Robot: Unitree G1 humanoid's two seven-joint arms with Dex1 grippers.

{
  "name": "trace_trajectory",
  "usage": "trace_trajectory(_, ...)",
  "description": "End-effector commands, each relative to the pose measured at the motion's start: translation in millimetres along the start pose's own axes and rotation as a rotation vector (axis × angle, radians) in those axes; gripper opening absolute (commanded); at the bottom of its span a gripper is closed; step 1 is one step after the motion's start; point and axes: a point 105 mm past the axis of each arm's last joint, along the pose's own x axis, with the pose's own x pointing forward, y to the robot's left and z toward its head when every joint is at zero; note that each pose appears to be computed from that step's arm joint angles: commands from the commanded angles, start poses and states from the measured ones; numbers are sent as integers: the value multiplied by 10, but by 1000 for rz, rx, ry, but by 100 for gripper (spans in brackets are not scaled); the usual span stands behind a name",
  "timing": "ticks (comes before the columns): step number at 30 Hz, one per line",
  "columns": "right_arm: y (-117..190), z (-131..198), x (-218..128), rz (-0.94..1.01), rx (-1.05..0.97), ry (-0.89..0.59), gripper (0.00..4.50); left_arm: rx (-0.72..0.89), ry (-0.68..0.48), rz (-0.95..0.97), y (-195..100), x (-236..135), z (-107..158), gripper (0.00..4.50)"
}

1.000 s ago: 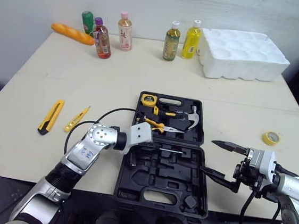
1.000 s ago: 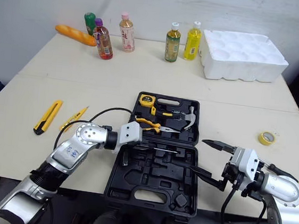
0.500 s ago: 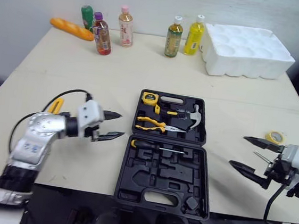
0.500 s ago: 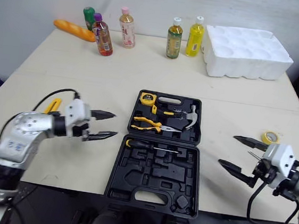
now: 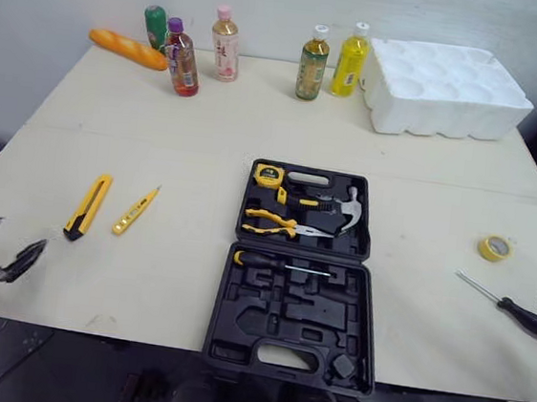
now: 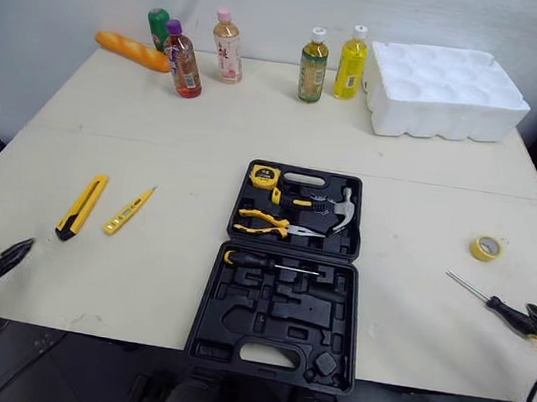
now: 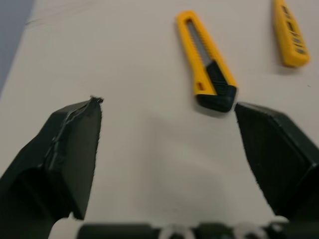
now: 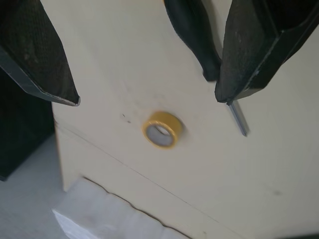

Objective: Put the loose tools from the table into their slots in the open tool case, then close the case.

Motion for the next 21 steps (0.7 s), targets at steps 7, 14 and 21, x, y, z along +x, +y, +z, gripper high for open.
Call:
trace_trajectory(7,-419,-267,-601,-305,-5,116,450,-56,70,294,471,-339,-339,445)
trace_trajectory(14,-354,-399,-667,-326,3,148,450,-60,76,291,491,-306,-368,445)
trace_trajectory(21,-262,-374,-476,-271,6,108,450,-49,50,273,501,-223,-306,445)
